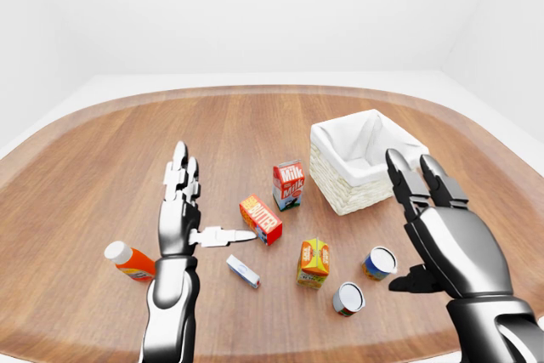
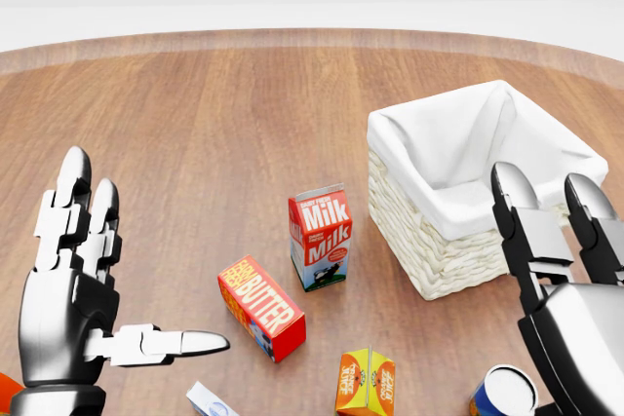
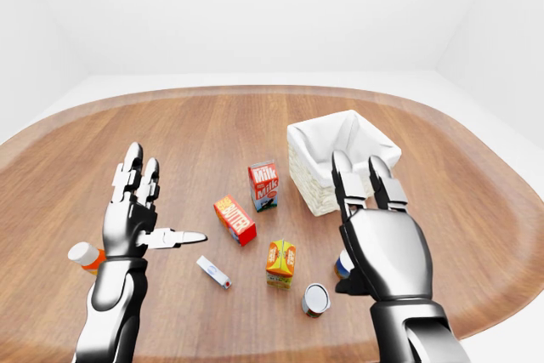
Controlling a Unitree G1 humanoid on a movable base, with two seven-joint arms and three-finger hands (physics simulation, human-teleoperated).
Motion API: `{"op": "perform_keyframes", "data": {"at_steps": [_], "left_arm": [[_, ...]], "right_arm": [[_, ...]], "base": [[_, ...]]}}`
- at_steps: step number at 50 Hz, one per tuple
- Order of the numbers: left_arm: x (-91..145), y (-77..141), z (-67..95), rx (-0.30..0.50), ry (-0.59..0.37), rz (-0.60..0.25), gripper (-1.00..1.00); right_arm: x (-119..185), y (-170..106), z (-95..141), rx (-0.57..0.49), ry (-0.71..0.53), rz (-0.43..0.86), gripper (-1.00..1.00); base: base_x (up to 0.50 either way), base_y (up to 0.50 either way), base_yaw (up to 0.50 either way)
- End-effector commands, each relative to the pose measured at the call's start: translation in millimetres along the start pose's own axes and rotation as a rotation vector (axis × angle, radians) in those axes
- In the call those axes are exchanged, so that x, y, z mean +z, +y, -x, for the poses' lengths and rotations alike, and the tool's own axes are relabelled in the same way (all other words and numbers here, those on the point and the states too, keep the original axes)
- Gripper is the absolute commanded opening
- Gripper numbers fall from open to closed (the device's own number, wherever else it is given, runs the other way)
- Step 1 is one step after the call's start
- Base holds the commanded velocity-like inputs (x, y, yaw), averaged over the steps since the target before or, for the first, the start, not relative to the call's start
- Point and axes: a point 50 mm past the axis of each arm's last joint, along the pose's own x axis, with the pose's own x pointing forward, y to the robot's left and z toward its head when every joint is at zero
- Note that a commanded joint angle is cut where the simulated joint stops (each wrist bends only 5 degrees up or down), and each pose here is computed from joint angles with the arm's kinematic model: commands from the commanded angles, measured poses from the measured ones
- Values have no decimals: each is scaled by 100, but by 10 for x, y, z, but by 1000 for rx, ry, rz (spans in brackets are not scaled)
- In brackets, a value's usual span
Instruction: Pick up the alphabet soup and the tomato sauce, and put them in the basket.
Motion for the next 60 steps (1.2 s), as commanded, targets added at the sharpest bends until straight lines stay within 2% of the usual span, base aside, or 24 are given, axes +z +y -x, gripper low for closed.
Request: {"op": "perform_keyframes", "data": {"at_steps": [1,6,14,24,60], "left_arm": [[21,17,-10,9,-10,-12,100],[-5,17,-9,8,1,-12,100],[-6,15,-15,8,1,-13,100],[5,15,-17,8,-4,-14,100],[34,7,-14,6,-16,-16,100]], "right_arm": [[-93,80,77,65,49,21,100],[-205,279,63,179,79,15,100],[-352,494,54,287,117,-3,100],[-505,683,59,375,166,-33,100],[-705,947,79,439,229,-92,100]], "base": [[0,0,0],[0,0,0],[0,0,0],[0,0,0],[0,0,0]]}}
